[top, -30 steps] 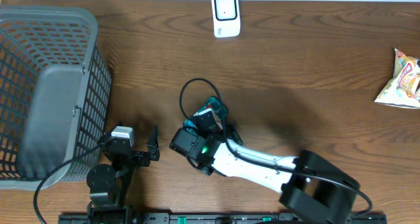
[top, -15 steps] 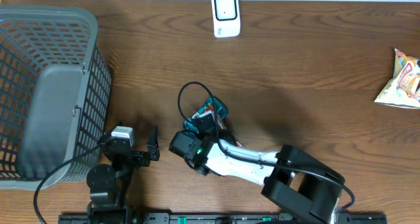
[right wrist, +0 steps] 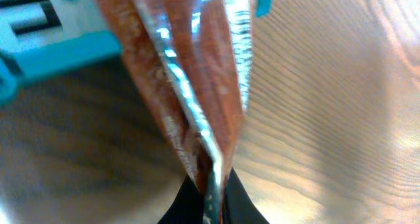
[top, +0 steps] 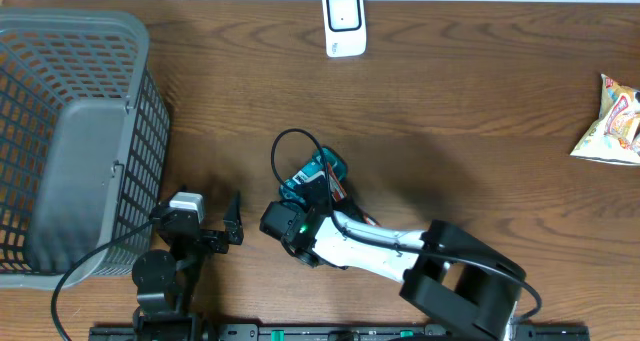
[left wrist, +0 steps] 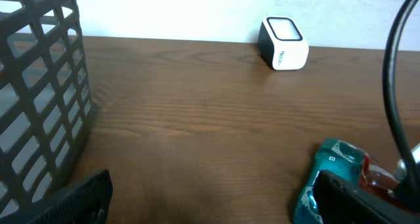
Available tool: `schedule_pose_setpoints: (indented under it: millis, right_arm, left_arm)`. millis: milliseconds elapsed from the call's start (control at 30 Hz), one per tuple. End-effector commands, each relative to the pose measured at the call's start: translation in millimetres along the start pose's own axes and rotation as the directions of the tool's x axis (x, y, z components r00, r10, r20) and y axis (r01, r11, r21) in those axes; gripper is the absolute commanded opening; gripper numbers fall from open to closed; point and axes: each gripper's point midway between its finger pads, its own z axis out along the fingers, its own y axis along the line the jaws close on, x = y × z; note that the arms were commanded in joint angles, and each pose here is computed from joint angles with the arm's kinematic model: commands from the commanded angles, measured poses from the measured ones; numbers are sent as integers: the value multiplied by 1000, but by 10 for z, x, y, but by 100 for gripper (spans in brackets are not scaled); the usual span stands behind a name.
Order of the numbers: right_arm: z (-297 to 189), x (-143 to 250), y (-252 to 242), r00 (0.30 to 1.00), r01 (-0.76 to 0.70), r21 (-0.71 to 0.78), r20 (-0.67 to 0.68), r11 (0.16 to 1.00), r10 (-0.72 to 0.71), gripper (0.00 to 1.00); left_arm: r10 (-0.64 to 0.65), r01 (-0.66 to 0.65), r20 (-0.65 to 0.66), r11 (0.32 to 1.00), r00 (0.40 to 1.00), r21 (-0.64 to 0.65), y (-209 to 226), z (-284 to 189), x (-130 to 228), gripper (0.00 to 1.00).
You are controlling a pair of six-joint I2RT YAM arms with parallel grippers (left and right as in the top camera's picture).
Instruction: Scan the item barcode
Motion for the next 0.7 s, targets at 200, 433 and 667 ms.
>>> schedule_pose_setpoints:
  millis: [200, 433, 667]
  right_arm:
    - [-738, -487, -237, 972, 165, -143, 192, 976, -136, 1]
    - [-543, -404, 66, 864, 495, -238, 234, 836, -445, 1]
    - [-104, -276, -85, 858, 513, -228, 107, 827, -503, 1]
  left_arm:
    - [-3, 3, -39, 1000, 999, 4, 5, 21, 159, 98]
    - [-3, 3, -39, 1000, 999, 4, 5, 21, 159, 98]
    - [-3, 3, -39, 1000, 999, 4, 5, 21, 159, 98]
